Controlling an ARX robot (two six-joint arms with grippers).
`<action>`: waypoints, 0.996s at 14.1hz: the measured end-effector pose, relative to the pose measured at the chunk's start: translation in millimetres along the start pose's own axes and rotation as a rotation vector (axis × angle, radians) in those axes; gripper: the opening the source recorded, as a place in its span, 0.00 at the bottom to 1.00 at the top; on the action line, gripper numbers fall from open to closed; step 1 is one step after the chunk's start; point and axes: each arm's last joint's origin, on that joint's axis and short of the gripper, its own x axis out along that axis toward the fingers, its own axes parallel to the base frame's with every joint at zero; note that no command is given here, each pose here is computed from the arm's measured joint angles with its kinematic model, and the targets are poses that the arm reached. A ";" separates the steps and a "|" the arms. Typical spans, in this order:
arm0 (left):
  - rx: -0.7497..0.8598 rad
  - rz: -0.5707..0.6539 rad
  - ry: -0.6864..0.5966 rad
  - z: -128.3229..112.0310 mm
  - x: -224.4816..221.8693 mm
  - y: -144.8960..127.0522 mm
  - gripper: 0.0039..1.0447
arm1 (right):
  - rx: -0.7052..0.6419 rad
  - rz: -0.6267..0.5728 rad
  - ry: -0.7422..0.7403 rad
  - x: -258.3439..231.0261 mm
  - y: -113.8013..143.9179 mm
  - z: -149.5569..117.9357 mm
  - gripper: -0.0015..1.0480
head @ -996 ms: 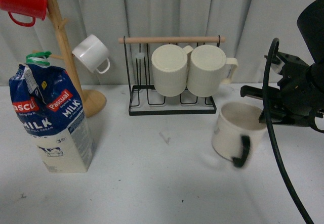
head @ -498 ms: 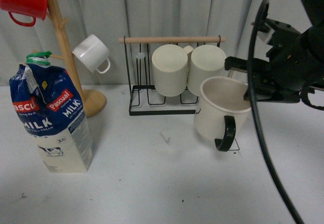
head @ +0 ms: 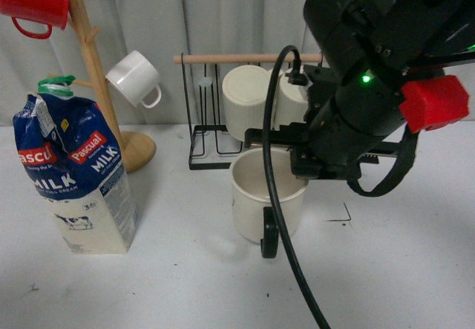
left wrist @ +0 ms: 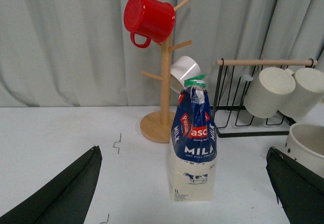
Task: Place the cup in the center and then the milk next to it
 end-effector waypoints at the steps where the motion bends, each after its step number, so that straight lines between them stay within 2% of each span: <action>1: 0.000 0.000 0.000 0.0 0.0 0.0 0.94 | -0.004 -0.007 0.004 3.9 4.6 -1.1 0.03; 4: 0.000 0.000 0.000 0.0 0.0 0.0 0.94 | 0.009 -0.012 -0.007 10.5 5.5 5.8 0.03; 8: 0.000 0.000 0.000 0.0 0.0 0.0 0.94 | -0.012 -0.025 0.011 21.6 -6.0 11.7 0.03; 10: 0.000 0.000 0.000 0.0 0.0 0.0 0.94 | -0.025 0.040 -0.012 13.6 -2.1 18.8 0.63; 13: 0.000 0.000 0.000 0.0 0.0 0.0 0.94 | -0.041 0.213 -0.164 -52.1 6.6 19.6 0.94; 14: 0.000 0.000 0.000 0.0 0.0 0.0 0.94 | -0.041 0.236 -0.193 -63.4 7.4 20.5 0.96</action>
